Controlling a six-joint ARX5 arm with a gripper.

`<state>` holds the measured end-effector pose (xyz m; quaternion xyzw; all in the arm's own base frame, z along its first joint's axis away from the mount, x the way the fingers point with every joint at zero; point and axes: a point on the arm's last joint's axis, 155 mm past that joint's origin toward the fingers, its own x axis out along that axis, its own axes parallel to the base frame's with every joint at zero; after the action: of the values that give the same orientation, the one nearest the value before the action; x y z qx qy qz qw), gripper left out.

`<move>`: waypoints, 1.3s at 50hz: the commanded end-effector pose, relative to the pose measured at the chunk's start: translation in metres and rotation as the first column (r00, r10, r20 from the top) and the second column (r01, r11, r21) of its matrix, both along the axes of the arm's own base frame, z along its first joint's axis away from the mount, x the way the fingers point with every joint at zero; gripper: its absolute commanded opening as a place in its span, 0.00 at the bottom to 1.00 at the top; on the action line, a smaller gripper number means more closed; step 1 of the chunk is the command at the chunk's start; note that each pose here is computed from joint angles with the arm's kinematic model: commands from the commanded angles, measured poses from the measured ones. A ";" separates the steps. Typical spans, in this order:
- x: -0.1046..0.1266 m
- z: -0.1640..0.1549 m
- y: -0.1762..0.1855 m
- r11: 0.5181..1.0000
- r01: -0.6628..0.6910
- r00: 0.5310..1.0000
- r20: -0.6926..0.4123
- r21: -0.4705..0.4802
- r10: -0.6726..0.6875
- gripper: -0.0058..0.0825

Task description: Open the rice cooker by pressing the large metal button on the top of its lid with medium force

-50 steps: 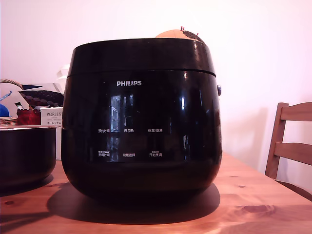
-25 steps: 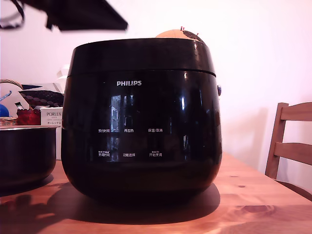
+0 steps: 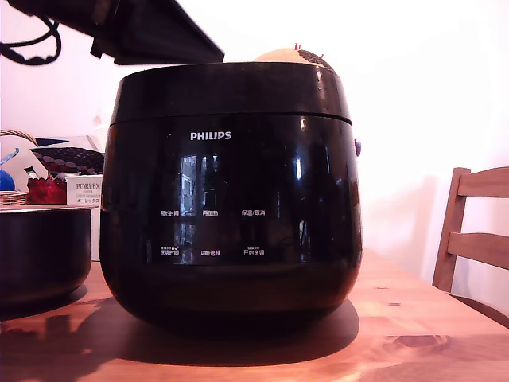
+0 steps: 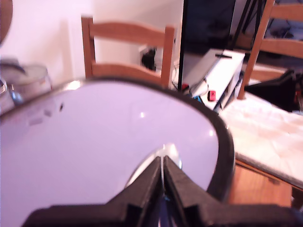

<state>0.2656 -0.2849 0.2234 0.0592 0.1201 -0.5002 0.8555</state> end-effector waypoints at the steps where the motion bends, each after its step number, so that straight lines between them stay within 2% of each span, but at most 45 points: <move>1: 0.001 -0.002 -0.005 1.000 0.007 1.000 0.007 0.010 -0.007 0.04; 14: 0.001 -0.011 -0.012 0.999 0.009 1.000 -0.011 0.035 -0.008 0.04; 24: 0.004 -0.016 -0.007 0.991 -0.011 1.000 -0.005 0.135 0.012 0.04; 33: 0.003 -0.026 -0.003 0.984 -0.013 1.000 -0.015 0.178 0.015 0.04; 48: -0.003 -0.036 -0.001 0.978 0.002 0.999 -0.047 0.210 0.008 0.04; 65: -0.014 -0.068 -0.007 0.956 0.062 0.993 -0.112 0.288 -0.031 0.04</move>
<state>0.2606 -0.2965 0.2136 0.1406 0.1592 -0.4984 0.8406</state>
